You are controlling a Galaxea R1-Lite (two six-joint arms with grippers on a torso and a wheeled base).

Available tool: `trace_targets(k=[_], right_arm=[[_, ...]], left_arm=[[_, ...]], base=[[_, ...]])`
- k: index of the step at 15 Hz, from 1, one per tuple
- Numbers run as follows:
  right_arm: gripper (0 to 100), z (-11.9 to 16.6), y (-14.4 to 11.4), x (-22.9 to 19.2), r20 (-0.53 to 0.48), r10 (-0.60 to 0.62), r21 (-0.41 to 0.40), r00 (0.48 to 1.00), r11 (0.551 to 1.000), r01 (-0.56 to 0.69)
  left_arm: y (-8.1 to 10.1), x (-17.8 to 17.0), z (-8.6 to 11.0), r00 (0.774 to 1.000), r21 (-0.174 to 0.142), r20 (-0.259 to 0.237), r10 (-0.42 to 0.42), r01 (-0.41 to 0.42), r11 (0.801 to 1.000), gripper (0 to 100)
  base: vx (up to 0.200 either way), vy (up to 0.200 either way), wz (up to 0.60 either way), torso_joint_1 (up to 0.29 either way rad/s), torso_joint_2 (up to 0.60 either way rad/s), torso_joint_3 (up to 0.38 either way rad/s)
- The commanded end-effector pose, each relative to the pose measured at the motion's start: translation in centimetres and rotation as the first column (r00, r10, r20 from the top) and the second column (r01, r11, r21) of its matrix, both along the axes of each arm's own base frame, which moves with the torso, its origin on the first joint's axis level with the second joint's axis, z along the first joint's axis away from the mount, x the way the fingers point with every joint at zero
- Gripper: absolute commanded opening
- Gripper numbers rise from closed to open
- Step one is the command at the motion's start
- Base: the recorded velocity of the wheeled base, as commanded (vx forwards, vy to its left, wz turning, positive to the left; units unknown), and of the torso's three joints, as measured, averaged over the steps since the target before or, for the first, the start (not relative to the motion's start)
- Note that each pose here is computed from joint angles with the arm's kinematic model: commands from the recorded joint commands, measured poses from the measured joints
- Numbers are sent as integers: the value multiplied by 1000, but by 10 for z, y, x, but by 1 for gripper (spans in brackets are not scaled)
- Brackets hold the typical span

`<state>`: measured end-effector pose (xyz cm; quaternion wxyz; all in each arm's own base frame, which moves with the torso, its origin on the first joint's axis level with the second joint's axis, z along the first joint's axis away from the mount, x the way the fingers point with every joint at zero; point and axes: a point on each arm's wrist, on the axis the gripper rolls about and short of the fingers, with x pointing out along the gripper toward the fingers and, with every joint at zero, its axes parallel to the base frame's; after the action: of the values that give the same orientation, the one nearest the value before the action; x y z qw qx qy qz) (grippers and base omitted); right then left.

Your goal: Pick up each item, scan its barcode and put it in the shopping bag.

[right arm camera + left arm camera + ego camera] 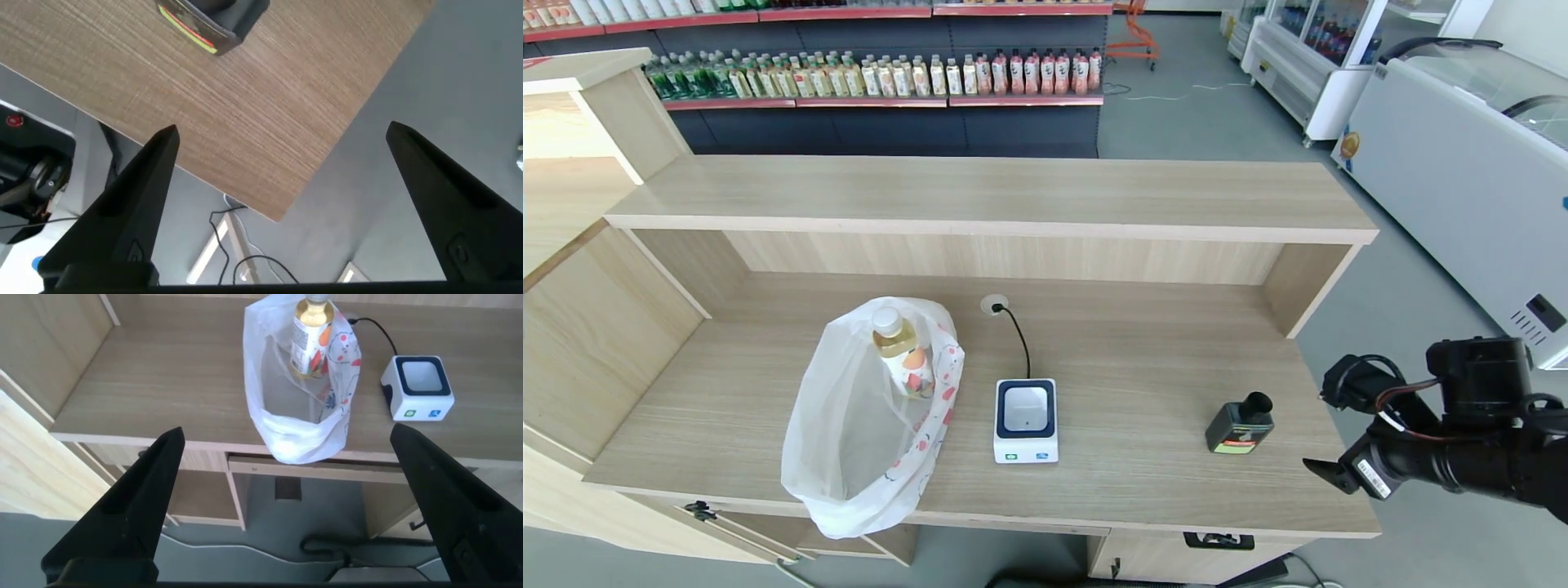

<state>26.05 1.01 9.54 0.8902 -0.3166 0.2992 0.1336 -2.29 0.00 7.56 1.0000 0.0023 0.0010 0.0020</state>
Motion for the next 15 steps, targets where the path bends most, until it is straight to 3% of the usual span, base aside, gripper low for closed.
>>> trace_targets(k=[1,6,7,15], right_arm=[[100,-18,9,15,-48,50,0,998,999,-50],[100,-27,17,35,-55,128,16,990,992,-128],[0,-28,18,38,-54,143,15,988,990,-143],[0,-26,18,44,-28,181,3,983,983,-181]], left_arm=[[0,0,0,1000,0,0,1,-1,1000,100],[0,0,0,1000,0,0,1,-1,1000,100],[0,0,0,1000,0,0,1,-1,1000,100],[0,0,0,1000,0,0,1,-1,1000,100]], base=[[0,0,0,0,0,0],[0,0,0,0,0,0],[0,0,0,0,0,0],[0,0,0,0,0,0]])
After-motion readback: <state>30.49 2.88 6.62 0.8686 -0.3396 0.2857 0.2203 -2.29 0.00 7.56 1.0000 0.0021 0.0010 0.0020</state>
